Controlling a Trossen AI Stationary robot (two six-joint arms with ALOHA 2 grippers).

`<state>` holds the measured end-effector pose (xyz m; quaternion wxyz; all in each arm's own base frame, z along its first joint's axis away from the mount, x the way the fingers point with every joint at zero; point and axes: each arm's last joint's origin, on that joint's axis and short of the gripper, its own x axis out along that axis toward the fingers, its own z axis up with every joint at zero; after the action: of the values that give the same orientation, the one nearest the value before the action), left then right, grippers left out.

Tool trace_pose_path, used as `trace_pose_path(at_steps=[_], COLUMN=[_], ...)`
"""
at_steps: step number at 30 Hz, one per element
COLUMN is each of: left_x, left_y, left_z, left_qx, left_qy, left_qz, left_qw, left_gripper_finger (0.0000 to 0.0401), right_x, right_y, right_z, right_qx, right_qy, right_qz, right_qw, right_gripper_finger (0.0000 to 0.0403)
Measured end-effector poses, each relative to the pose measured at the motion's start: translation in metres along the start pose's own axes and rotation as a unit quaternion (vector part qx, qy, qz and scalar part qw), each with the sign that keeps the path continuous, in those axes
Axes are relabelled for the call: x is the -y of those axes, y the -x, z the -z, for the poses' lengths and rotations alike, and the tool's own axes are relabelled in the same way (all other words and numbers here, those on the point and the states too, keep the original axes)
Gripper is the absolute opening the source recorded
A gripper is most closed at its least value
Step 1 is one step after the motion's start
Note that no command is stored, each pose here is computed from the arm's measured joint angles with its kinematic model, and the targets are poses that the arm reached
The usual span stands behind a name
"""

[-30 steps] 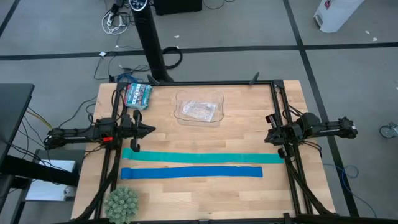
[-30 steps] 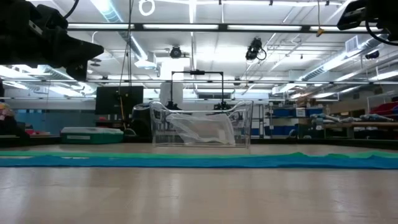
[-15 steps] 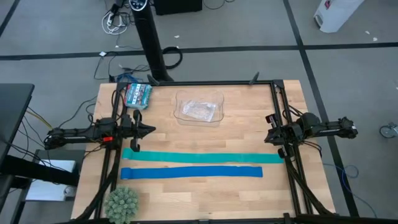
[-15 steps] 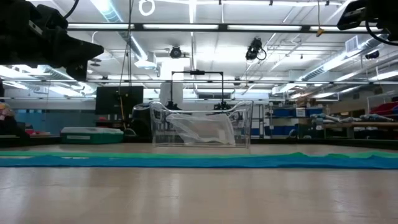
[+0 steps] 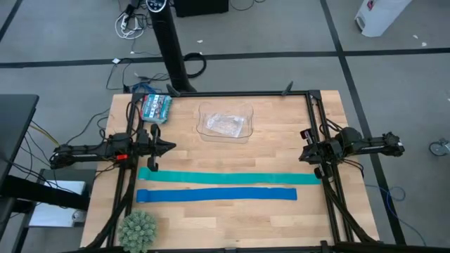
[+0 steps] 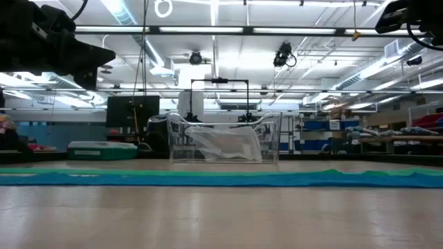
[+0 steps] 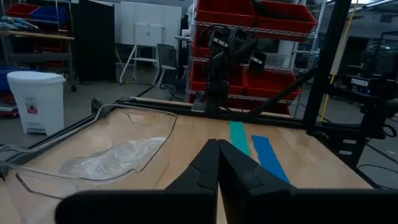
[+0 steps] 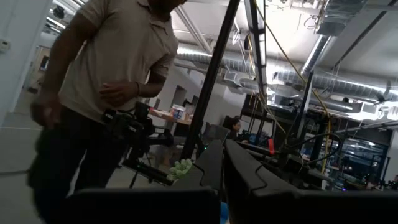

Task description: Roll bandage

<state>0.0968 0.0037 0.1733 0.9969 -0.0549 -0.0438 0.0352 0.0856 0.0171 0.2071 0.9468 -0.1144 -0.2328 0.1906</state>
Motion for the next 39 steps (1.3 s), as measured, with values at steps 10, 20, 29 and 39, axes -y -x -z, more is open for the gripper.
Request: trace_pose_path(at_steps=[10, 20, 29, 39], left_x=[0.0, 0.0, 0.0, 0.0], left_y=[0.0, 0.0, 0.0, 0.0], left_z=[0.0, -0.0001, -0.0001, -0.0001], left_qx=[0.0, 0.0, 0.0, 0.0], left_qy=[0.0, 0.0, 0.0, 0.0], left_qz=[0.0, 0.0, 0.0, 0.0], left_qw=[1.0, 1.0, 1.0, 1.0], left_gripper_finger=[0.0012, 0.0012, 0.0012, 0.0012], right_x=[0.0, 0.0, 0.0, 0.0018], right_y=[0.0, 0.0, 0.0, 0.0004], right_z=[0.0, -0.0001, -0.0001, -0.0089], right_qx=[0.0, 0.0, 0.0, 0.043], right_qy=[0.0, 0.0, 0.0, 0.044], right_qz=[0.0, 0.0, 0.0, 0.015], right_qw=[1.0, 1.0, 1.0, 0.998], right_gripper_finger=[0.0008, 0.0008, 0.0008, 0.0008])
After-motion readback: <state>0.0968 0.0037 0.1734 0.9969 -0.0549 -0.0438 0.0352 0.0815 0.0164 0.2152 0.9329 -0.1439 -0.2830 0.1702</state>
